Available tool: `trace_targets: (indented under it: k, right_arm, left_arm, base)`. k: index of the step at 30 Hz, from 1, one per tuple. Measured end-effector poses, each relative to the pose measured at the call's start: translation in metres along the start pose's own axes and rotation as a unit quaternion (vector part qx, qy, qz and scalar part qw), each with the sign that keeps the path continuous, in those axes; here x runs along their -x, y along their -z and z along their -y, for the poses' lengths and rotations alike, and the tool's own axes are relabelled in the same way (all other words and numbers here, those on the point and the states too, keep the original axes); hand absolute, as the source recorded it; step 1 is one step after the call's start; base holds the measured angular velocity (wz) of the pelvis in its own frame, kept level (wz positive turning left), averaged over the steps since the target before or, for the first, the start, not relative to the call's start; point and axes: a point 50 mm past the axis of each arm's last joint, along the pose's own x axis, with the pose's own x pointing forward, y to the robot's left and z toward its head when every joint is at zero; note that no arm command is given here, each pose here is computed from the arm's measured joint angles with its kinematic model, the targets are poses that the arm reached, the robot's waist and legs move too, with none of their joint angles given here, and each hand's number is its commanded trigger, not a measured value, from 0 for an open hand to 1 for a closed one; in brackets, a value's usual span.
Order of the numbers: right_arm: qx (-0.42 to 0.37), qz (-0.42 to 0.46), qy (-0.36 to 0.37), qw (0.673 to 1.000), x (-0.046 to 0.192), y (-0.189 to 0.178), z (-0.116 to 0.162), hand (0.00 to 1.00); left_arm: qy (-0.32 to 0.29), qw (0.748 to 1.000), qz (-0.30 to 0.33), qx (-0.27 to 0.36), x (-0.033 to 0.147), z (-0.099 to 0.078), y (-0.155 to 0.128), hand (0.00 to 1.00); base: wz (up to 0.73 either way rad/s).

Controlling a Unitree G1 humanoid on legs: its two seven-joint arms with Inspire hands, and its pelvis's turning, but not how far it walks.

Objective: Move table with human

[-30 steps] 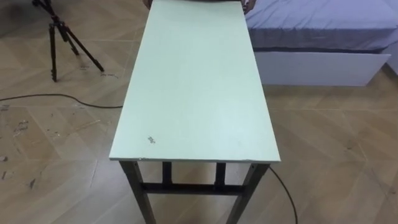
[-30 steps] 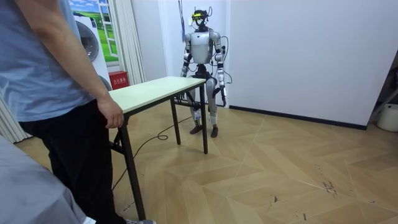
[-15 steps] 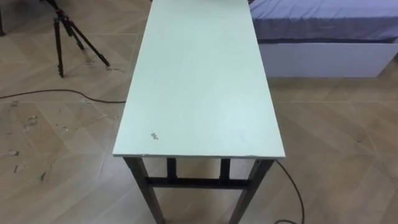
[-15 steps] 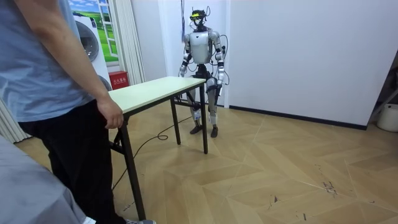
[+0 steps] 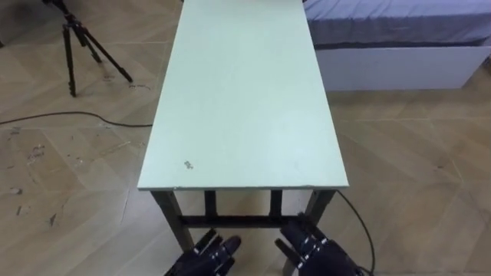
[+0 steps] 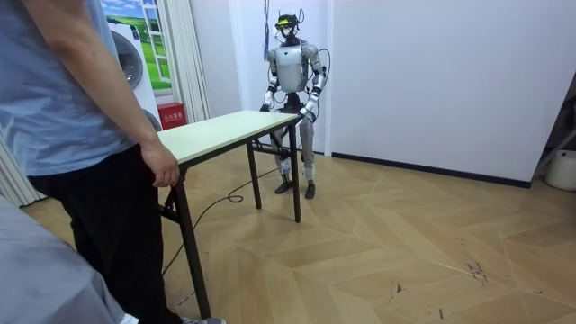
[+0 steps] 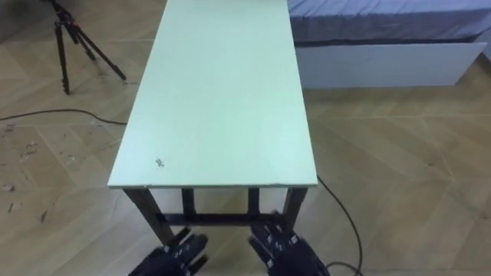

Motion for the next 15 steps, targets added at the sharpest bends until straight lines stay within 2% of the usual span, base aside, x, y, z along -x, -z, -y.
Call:
trace_targets:
  k: [6,15]
  right_arm:
    - [-0.04,0.014,-0.031,0.999,-0.016,-0.006,-0.019,0.0]
    - [-0.018,0.027,-0.039,0.999,-0.035,-0.025,-0.036,0.0]
  left_arm:
    - [0.045,0.998,0.012,0.033,-0.018,0.022,-0.013,0.0]
    - [0.02,0.999,0.032,0.019,-0.03,0.032,-0.035,0.0]
  base:
    - [0.02]
    - [-0.01]
